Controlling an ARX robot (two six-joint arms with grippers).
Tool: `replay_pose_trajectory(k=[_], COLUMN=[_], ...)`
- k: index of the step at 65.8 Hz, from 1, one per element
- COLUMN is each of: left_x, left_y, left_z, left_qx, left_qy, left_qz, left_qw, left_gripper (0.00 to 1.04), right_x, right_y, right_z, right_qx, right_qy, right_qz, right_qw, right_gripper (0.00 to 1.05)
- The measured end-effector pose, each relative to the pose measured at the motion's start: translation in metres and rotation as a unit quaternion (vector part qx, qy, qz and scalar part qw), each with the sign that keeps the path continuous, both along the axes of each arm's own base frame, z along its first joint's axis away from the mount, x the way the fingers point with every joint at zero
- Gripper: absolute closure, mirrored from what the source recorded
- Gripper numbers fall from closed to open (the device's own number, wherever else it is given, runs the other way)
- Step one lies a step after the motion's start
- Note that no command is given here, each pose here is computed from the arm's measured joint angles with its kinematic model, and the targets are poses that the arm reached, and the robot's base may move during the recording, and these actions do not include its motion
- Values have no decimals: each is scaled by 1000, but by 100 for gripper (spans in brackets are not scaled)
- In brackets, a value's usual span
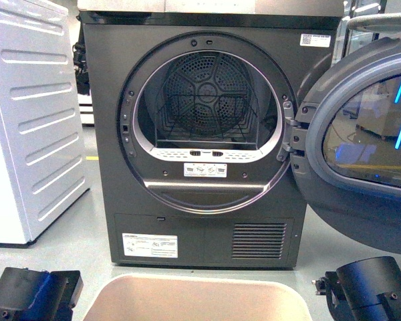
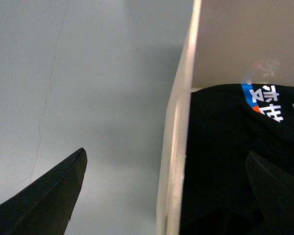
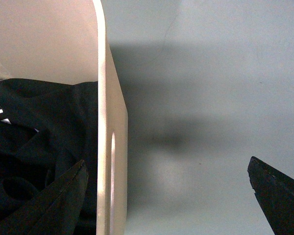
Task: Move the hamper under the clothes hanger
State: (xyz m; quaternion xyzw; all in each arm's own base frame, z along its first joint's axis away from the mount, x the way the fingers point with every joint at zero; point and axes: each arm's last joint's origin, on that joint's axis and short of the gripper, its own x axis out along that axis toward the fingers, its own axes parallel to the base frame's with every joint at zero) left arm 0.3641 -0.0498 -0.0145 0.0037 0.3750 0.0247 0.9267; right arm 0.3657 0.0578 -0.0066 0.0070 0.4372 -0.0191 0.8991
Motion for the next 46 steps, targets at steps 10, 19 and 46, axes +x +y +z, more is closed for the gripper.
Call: replay_pose_trajectory(k=[10,19,46], left_x=[4,5,6], left_y=[-8,-14,-17], left_z=[-1,-1,-6], left_qx=[-3,-5,-2], left_qy=[0,2,14], left_qz=[-7,-12,-14], left_qw=[1000,1000,1000], left_gripper=[7,7,70], right_x=[-1,0,1], right_y=[2,5,9], right_z=[-4,-5,-5], right_qx=[-2,-2,2], right_qy=[5,6,8], right_qz=[2,4,14], right_qw=[1000,1000,1000], right_gripper=[8,8,76])
